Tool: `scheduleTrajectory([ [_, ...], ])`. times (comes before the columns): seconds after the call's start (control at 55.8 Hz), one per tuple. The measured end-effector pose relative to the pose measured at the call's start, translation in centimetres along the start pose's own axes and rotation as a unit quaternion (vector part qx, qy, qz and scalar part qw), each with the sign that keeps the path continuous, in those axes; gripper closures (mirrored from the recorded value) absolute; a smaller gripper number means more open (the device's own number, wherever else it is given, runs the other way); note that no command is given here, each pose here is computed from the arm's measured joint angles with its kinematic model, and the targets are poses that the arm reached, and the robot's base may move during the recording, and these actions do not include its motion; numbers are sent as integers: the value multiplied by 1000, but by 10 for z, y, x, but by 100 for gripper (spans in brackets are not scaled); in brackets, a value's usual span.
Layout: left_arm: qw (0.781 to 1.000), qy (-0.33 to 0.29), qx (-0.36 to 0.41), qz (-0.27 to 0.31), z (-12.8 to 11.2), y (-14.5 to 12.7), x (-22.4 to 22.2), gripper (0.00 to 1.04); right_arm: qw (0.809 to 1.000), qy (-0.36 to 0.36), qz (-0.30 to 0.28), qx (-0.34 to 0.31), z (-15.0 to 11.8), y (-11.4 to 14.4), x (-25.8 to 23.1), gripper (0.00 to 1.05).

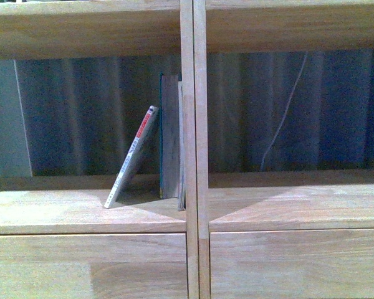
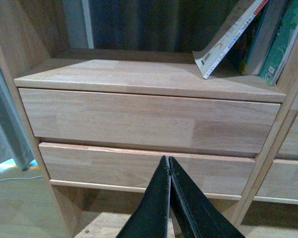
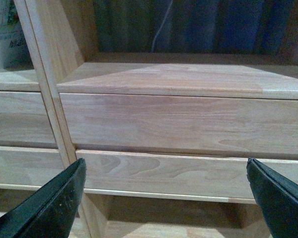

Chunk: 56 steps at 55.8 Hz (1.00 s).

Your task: Organize books on shelf

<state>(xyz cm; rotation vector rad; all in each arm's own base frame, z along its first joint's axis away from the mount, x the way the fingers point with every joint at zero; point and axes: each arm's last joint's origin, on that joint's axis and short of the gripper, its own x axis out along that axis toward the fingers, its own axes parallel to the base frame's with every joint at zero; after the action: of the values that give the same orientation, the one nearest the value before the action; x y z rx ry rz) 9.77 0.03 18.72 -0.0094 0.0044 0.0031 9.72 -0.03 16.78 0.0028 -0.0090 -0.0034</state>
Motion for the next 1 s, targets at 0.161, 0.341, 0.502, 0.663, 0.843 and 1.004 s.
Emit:
scheduleTrajectory([
  [0.161, 1000, 0, 0, 0, -5, 0, 0, 102, 1000, 0, 0, 0, 0, 0, 0, 7],
  [0.341, 1000, 0, 1, 0, -9, 0, 0, 102, 1000, 0, 0, 0, 0, 0, 0, 7],
  [0.502, 1000, 0, 1, 0, -21, 0, 0, 102, 1000, 0, 0, 0, 0, 0, 0, 7],
  [0.663, 1000, -3, 1, 0, -20, 0, 0, 102, 1000, 0, 0, 0, 0, 0, 0, 7],
  [0.843, 1000, -3, 1, 0, -20, 0, 0, 91, 1000, 0, 0, 0, 0, 0, 0, 7],
  [1.004, 1000, -3, 1, 0, -20, 0, 0, 62, 1000, 0, 0, 0, 0, 0, 0, 7],
])
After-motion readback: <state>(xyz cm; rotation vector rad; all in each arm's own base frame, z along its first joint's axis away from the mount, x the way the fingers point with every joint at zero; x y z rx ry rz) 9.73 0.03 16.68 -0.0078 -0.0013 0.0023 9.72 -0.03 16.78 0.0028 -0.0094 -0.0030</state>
